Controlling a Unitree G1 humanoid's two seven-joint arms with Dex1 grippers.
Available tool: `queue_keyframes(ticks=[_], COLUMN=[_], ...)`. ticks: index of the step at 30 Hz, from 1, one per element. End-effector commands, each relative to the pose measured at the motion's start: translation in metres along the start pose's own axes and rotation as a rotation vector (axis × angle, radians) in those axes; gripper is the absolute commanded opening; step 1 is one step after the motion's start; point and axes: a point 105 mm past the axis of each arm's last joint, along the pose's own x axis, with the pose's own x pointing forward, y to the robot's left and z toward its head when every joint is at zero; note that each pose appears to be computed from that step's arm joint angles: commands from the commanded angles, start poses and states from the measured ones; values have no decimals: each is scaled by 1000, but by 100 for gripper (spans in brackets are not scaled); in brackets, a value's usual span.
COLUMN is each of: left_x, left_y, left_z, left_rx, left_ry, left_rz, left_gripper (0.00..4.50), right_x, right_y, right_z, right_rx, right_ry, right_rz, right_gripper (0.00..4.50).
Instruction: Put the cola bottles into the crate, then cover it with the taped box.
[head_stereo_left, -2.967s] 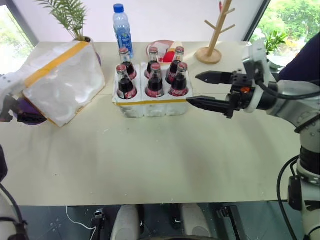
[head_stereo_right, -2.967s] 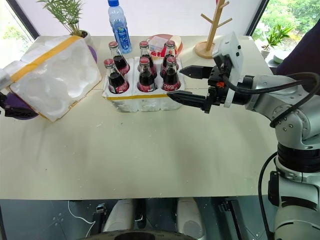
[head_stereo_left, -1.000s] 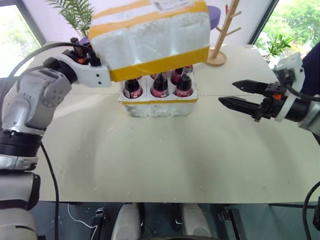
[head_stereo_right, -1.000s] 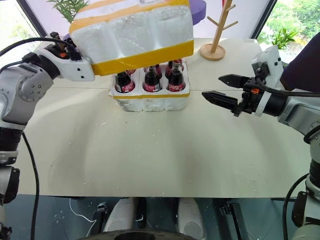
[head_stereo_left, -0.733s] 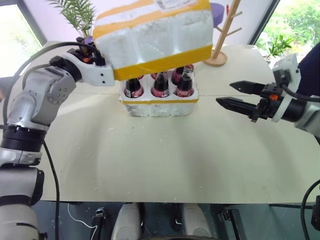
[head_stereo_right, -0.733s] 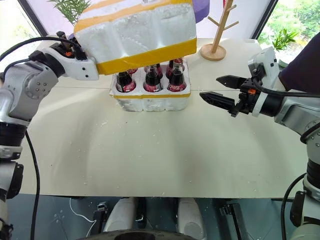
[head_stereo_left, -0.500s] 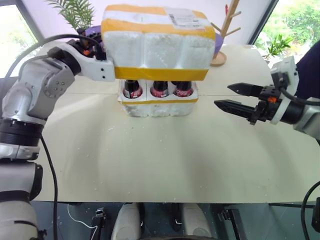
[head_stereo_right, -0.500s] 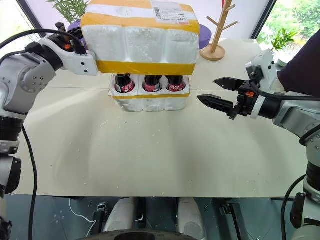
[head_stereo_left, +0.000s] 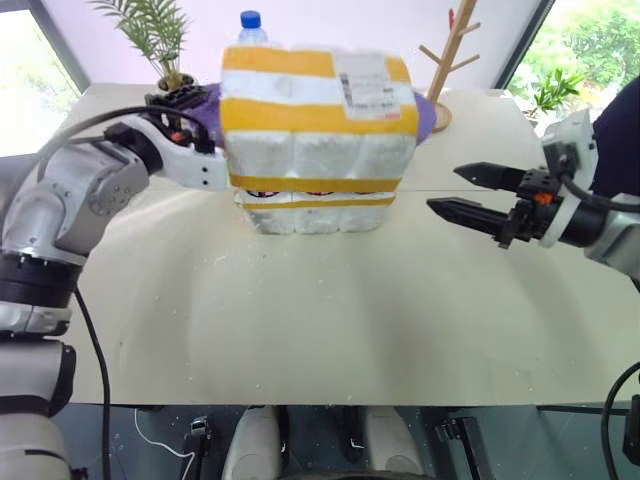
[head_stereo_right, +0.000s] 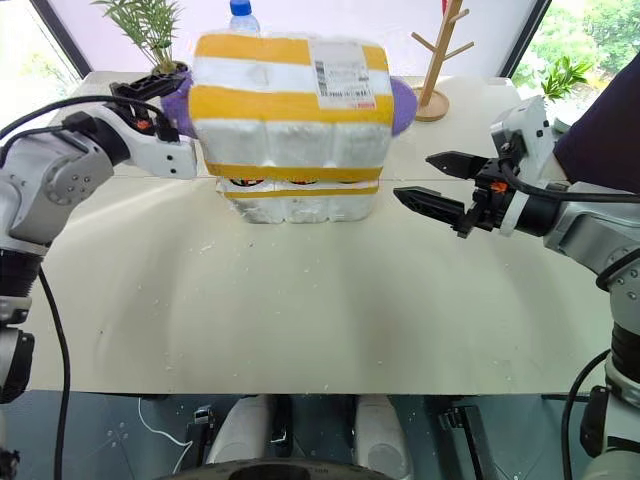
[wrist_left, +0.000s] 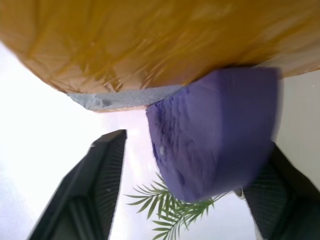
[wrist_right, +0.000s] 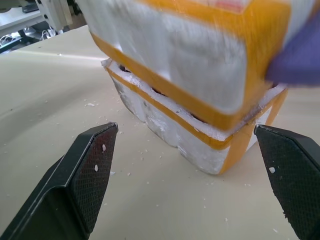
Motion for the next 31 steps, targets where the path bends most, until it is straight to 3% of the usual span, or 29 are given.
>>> queue_keyframes(ticks=[1,7,12,13,16,18,20,27,31], left_x=[-12,-39,-78,-86,-112,-117,-119,-137,-135], left_y=[18,4,-24,-33,-65,-59,-33,32,43], left_z=[-2,-6,-16,-20,-38,-43,-39,-15,-18], left_rx=[10,-70,-379,-479,-1047,-1463,-1657,-1742,-1699], left_ry=[-3,-5,18,34,128,106,-18,-334,-338], left_rz=[76,62,-2,-16,-50,-29,-80,-382,-421], left_gripper=[337,337,337,337,337,337,337,337,337], right_x=[0,0,-3,-3,1,4,6,16,23], right_y=[1,0,-3,-4,-8,-9,-10,-3,-4], right_z=[10,8,3,3,-1,-3,1,13,15], right_rx=[-35,-25,-18,-15,-2,-2,-9,-53,-79], right_ry=[-40,-34,-21,-20,-20,-17,-21,-25,-19], right_rz=[4,10,3,2,6,20,45,167,206], right_gripper=[450,450,450,450,450,450,450,450,450])
